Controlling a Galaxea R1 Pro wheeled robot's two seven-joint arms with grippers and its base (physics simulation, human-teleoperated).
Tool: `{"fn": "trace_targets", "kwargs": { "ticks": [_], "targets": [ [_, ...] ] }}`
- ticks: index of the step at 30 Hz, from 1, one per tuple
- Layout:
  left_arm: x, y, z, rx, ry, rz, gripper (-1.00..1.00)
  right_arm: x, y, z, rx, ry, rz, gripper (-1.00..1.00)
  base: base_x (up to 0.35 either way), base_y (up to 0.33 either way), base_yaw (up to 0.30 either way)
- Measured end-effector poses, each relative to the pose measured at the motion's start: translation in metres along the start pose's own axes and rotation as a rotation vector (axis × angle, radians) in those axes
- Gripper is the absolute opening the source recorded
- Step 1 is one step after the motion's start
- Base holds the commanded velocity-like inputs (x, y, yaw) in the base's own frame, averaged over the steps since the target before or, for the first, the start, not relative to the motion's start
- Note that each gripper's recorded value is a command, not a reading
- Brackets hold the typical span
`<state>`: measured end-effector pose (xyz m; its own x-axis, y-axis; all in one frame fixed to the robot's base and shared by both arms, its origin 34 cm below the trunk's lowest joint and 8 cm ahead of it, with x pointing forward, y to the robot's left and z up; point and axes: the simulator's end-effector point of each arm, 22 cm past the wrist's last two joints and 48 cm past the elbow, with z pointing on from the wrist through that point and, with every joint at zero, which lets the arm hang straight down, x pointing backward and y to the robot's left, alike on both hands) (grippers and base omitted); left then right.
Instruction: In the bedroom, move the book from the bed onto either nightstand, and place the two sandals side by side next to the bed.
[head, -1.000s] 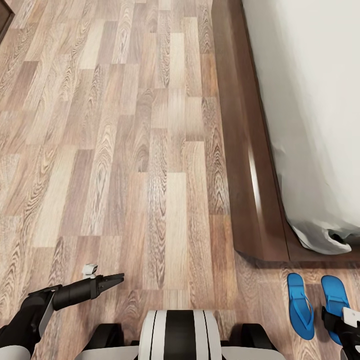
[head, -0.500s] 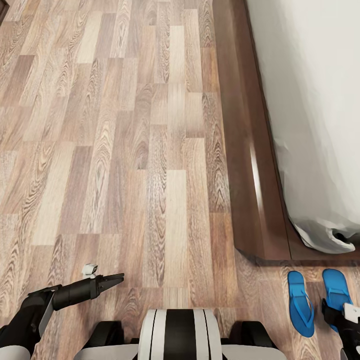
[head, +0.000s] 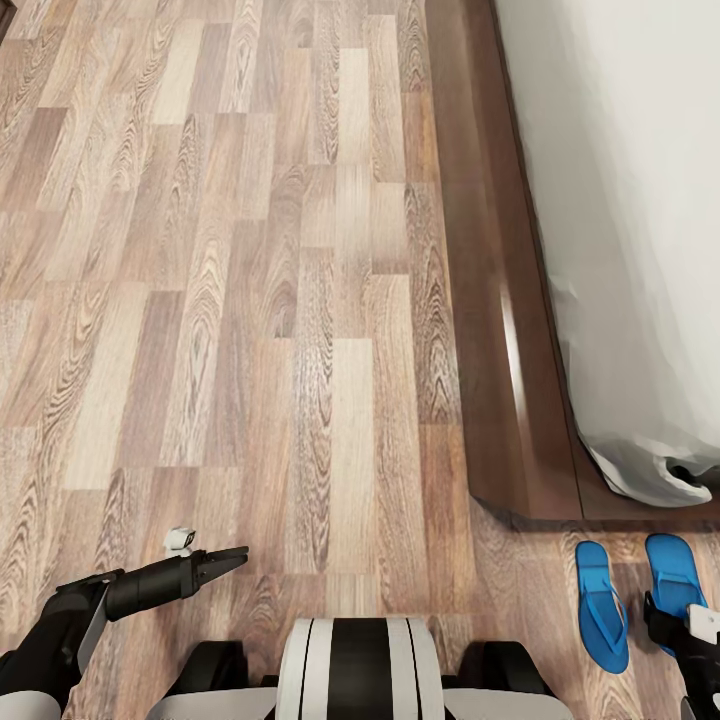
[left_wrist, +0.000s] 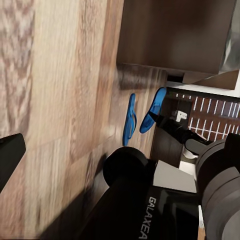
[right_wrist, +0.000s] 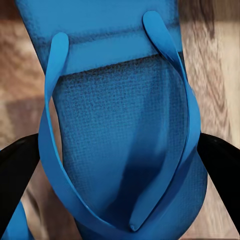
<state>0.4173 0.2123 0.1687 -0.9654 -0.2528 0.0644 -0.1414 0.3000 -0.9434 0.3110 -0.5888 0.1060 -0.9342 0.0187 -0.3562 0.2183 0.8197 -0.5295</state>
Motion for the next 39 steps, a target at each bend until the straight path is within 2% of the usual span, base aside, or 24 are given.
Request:
{"fn": "trace_targets", "kwargs": {
  "ticks": [8, 39],
  "targets": [
    [0.009, 0.012, 0.001, -0.008, 0.009, -0.028, 1.0, 0.014, 0.002, 0.003, 0.0, 0.025, -0.018, -1.0, 0.0, 0.0, 0.0],
    [0.008, 0.013, 0.0, -0.011, 0.011, -0.027, 1.0, 0.013, 0.002, 0.003, 0.0, 0.024, -0.018, -1.0, 0.0, 0.0, 0.0]
  ]
}}
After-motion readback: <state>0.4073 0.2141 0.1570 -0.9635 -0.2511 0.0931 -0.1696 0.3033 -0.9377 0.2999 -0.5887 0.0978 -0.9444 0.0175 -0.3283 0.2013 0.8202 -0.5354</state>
